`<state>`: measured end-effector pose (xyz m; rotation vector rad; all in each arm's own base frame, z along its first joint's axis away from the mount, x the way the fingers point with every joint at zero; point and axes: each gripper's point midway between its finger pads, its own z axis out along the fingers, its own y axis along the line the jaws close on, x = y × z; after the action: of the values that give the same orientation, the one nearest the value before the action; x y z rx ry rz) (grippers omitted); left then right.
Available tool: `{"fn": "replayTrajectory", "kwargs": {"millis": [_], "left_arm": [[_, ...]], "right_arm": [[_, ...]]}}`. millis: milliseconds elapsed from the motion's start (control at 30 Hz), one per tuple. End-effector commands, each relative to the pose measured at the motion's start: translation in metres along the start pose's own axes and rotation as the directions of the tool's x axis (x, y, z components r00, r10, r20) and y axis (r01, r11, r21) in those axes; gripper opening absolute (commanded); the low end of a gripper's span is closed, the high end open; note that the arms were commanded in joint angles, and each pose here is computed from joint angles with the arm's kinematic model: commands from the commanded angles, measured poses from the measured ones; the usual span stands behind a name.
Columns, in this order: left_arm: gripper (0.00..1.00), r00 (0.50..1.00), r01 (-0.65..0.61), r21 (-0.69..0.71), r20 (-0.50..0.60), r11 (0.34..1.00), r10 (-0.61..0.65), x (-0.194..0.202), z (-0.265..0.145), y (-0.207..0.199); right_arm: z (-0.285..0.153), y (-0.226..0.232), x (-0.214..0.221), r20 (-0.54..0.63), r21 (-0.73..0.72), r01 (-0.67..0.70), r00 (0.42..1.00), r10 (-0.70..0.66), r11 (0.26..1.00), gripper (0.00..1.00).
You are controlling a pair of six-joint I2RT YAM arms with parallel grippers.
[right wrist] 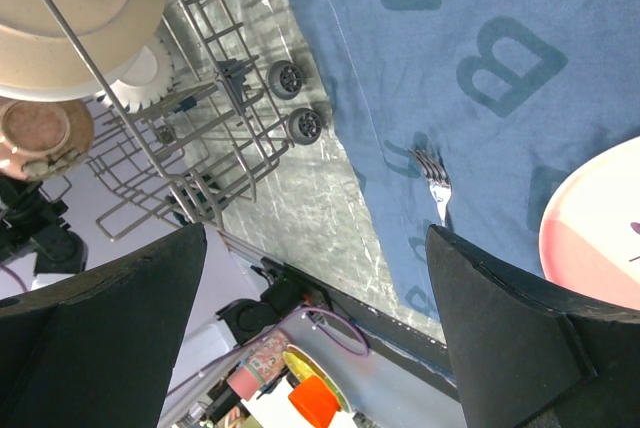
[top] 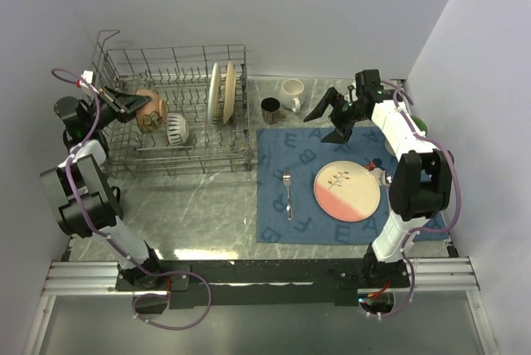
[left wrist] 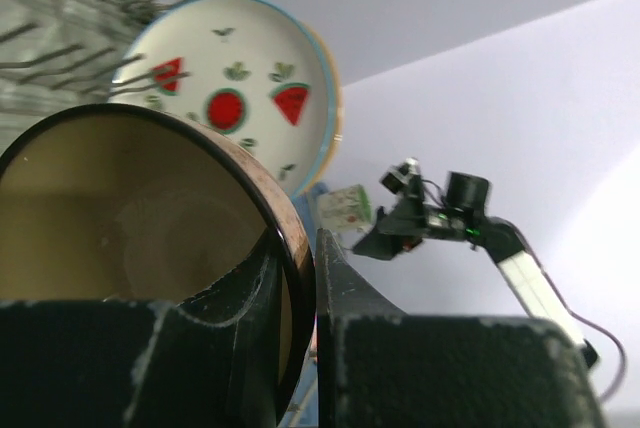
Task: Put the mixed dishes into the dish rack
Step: Insert the bowl into the dish rack
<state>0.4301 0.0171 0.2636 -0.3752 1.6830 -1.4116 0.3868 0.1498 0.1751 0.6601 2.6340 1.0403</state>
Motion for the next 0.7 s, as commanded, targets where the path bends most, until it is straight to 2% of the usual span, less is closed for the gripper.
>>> {"fn": "replayTrajectory", "kwargs": {"millis": [0, 200, 367, 667], "left_arm": [[0.01, 1.000, -0.011, -0.138, -0.006, 0.990, 0.010, -0.002, -0.002, 0.019], [0.01, 0.999, -0.050, -0.187, -0.002, 0.981, 0.050, -0.010, -0.003, 0.014], [0.01, 0.996, -0.091, -0.278, -0.016, 0.956, 0.090, -0.020, -0.004, 0.030], [0.01, 0.999, -0.023, -0.334, -0.046, 0.942, 0.007, -0.016, -0.002, 0.059]], "right_arm": [[-0.013, 0.020, -0.011, 0.058, -0.042, 0.035, 0.998, -0.033, 0.998, 0.98], [-0.013, 0.020, -0.011, 0.050, -0.050, 0.029, 0.998, -0.027, 0.998, 0.98], [-0.015, 0.020, -0.010, 0.054, -0.041, 0.037, 0.998, -0.035, 0.998, 0.98], [-0.019, 0.021, -0.008, 0.062, -0.048, 0.039, 0.997, -0.036, 0.998, 0.98]]}}
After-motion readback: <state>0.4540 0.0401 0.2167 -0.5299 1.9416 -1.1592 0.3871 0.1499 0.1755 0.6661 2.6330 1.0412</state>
